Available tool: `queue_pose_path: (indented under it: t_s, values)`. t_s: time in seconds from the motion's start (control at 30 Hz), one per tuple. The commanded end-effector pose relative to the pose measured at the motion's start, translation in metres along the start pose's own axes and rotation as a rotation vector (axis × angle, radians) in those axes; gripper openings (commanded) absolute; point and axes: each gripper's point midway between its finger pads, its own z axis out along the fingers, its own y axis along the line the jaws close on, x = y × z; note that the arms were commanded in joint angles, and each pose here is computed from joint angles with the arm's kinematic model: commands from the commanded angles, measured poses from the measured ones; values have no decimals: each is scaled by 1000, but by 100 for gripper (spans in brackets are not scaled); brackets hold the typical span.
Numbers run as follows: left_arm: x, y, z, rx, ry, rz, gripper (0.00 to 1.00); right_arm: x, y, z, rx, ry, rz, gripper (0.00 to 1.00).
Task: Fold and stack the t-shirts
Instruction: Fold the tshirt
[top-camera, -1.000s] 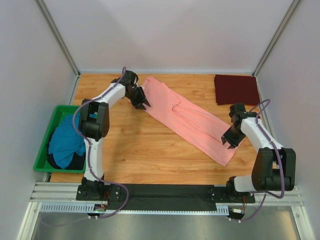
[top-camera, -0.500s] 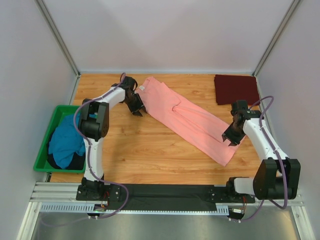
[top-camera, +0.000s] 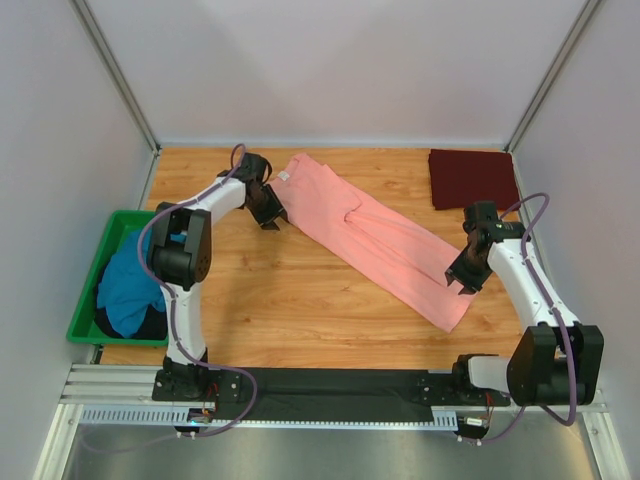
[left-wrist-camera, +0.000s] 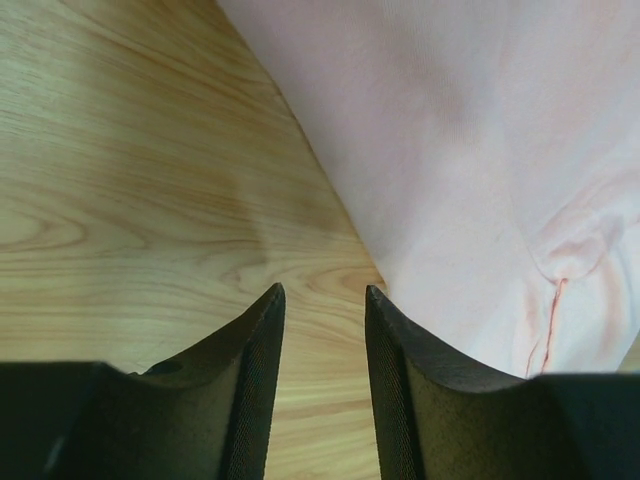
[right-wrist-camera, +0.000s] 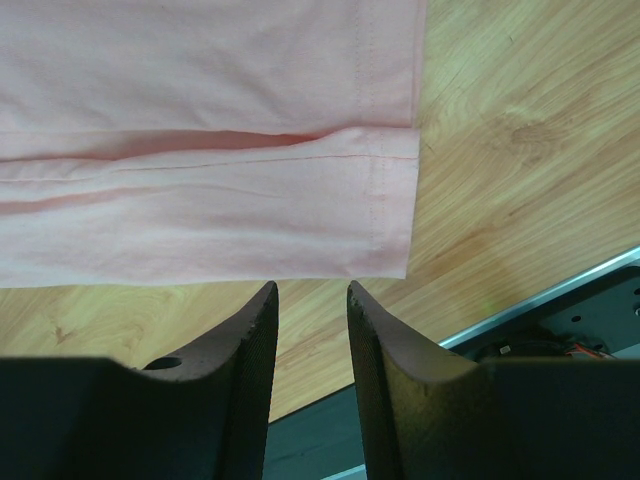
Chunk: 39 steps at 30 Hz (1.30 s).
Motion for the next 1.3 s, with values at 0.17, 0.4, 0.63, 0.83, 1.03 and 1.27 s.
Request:
queue_pose_path:
  t_s: [0.17, 0.4, 0.63, 0.83, 1.03, 1.27]
  values:
    - [-12, -27, -10, 28, -42, -20, 46, -6, 3, -4, -16, -27, -17, 35]
    - [-14, -21, 6, -12, -47, -28, 46, -7, 2, -5, -19, -42, -26, 35]
    - [-9, 10, 17, -143, -45, -56, 41, -9, -2, -10, -13, -62, -33, 35]
    - [-12, 13, 23, -167, -45, -30, 36, -8, 5, -25, -55, -46, -31, 35]
    - [-24, 17, 19, -199, -68, -20, 34, 2, 18, -47, -154, 1, -36, 36]
    - [-33, -7, -30, -108, -149, -6, 36, 14, 8, -47, -151, 1, -21, 36]
